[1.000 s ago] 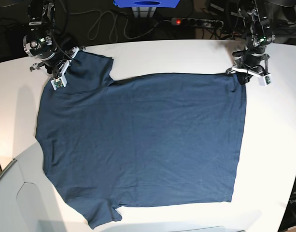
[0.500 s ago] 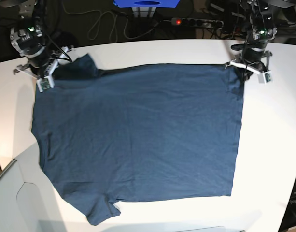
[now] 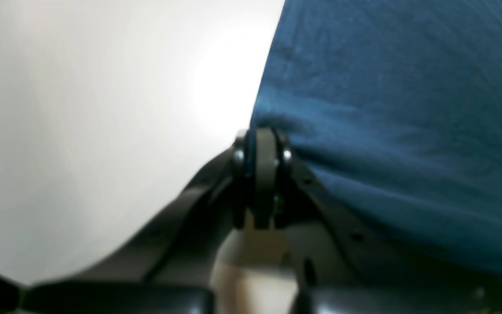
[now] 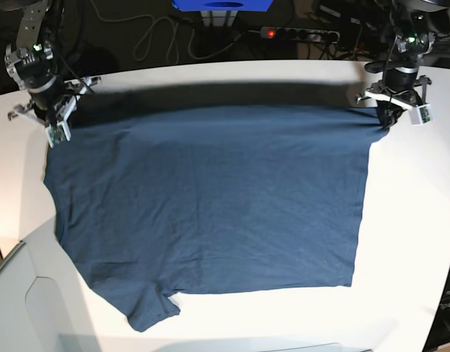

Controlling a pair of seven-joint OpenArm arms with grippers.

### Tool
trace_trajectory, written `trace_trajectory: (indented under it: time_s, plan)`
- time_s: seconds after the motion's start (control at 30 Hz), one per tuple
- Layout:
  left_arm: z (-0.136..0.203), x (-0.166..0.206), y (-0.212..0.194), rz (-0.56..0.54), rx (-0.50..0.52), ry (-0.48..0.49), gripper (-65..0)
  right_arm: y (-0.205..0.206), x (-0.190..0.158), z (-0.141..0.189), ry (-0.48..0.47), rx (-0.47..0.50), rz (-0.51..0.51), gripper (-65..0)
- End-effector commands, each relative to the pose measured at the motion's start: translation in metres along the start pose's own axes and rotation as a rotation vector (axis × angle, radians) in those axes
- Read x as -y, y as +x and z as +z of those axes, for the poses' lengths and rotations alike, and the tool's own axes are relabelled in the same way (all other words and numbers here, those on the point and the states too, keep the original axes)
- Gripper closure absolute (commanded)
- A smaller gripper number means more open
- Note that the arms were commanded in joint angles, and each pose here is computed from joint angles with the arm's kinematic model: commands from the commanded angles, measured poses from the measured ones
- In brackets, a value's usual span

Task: Fold the T-shirt properly
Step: 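Lift the shoulder edge and fold it over toward the hem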

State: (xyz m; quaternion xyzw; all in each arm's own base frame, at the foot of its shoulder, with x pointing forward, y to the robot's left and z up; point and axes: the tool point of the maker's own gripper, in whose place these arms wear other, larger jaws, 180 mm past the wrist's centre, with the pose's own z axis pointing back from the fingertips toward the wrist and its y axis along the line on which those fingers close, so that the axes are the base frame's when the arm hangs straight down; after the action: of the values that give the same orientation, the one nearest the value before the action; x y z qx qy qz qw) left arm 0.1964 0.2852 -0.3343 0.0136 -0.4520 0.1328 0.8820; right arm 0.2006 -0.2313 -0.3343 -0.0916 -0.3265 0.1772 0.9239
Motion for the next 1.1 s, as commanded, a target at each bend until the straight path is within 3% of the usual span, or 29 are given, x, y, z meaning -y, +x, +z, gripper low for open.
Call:
trace_trajectory:
  time_s: [0.0,0.27,0.47,0.7,1.07]
  plan:
    - [-0.001,0.002,0.022,-0.01,0.075,-0.006,0.0,0.016,0.005,0.002,-0.011,0.047,0.034,-0.2]
    - [-0.018,0.014,0.072,0.003,0.204,-0.028,0.0,0.065,0.021,-0.042,0.003,0.122,0.017,-0.2]
    - [-0.036,0.025,0.102,-0.069,0.212,0.0,0.0,0.102,0.039,-0.077,0.007,0.137,0.019,-0.2]
    - [-0.061,0.026,0.102,-0.046,0.185,-0.002,0.0,0.14,0.041,-0.1,0.005,0.139,0.087,-0.2]
    - [-0.093,0.014,0.095,0.022,0.134,0.015,0.0,0.161,0.042,-0.124,0.036,0.169,0.069,-0.2]
